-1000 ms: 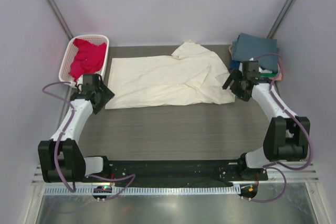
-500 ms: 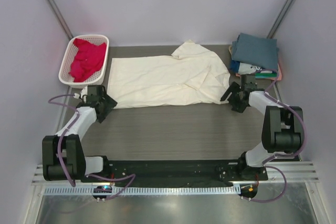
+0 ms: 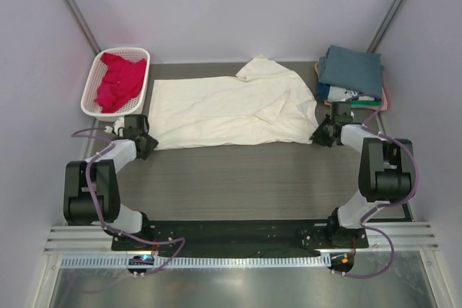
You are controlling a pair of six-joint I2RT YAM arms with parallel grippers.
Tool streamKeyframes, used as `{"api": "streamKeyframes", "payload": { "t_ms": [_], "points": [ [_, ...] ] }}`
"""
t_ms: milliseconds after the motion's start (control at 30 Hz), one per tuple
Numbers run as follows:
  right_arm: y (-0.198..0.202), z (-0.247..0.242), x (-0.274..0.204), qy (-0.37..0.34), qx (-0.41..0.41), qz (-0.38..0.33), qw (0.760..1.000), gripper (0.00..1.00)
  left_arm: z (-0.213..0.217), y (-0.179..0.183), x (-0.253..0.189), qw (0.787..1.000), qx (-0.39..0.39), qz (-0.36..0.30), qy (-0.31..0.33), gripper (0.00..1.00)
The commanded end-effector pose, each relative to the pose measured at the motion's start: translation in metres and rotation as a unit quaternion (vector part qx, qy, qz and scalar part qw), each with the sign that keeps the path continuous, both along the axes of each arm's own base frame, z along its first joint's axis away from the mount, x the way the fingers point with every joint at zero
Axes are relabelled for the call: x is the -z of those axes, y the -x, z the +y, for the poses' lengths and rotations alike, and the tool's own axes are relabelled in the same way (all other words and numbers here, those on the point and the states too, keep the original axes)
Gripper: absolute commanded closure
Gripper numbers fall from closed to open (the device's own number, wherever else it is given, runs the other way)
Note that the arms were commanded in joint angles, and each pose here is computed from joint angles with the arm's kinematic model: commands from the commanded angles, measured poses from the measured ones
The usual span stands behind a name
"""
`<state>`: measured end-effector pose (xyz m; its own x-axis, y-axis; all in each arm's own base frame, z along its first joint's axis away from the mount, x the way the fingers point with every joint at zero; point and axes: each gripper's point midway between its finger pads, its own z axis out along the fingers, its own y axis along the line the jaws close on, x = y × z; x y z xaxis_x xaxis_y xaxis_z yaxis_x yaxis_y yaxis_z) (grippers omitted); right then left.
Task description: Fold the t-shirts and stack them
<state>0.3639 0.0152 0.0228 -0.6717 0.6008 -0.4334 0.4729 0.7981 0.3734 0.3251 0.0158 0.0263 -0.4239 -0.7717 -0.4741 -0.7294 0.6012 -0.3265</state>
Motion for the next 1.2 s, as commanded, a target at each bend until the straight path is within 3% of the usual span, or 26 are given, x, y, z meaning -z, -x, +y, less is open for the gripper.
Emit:
{"api": "streamKeyframes", "payload": {
  "t_ms": [0, 33, 67, 200, 367, 433, 500, 567, 833, 1000, 1167],
  "points": [
    [-0.002, -0.004, 0.006, 0.006, 0.006, -0.006, 1.0, 0.92, 0.002, -0.015, 0.012, 1.0, 0.005, -0.003, -0.004, 0.65],
    [-0.003, 0.0, 0.006, -0.001, 0.001, -0.007, 1.0, 0.99, 0.002, -0.026, 0.008, 1.0, 0.008, -0.013, -0.003, 0.92],
    [-0.003, 0.001, 0.005, -0.005, -0.002, -0.008, 1.0, 0.99, -0.001, -0.031, 0.006, 1.0, 0.015, -0.017, 0.003, 1.0],
    [-0.019, 0.003, -0.017, -0.014, 0.003, -0.02, 1.0, 0.99, -0.011, -0.06, -0.023, 0.998, 0.02, -0.048, 0.035, 1.0],
    [-0.082, 0.01, -0.142, -0.026, -0.023, -0.131, 0.991, 0.99, -0.017, -0.1, -0.123, 0.99, 0.033, -0.124, 0.052, 1.0],
    [-0.082, 0.001, -0.201, -0.004, -0.012, -0.194, 0.981, 0.99, -0.013, -0.09, -0.16, 0.988, 0.029, -0.149, 0.039, 1.0],
    [-0.067, -0.004, -0.213, 0.008, -0.005, -0.195, 0.981, 0.99, -0.013, -0.074, -0.174, 0.988, 0.032, -0.15, 0.035, 1.0],
    [-0.044, -0.001, -0.205, 0.003, -0.004, -0.182, 0.983, 0.99, -0.011, -0.055, -0.188, 0.985, 0.029, -0.167, 0.032, 1.0],
    [0.065, -0.009, -0.08, -0.017, 0.048, -0.046, 0.998, 0.99, -0.003, 0.049, -0.105, 0.997, 0.007, -0.071, 0.03, 1.0],
    [0.115, -0.027, -0.057, -0.037, 0.1, -0.027, 0.994, 0.99, 0.006, 0.097, -0.089, 0.998, -0.018, -0.052, 0.031, 1.0],
    [0.133, -0.024, -0.065, -0.065, 0.136, -0.032, 0.988, 0.94, 0.008, 0.115, -0.099, 0.996, -0.055, -0.061, 0.035, 1.0]
  ]
}}
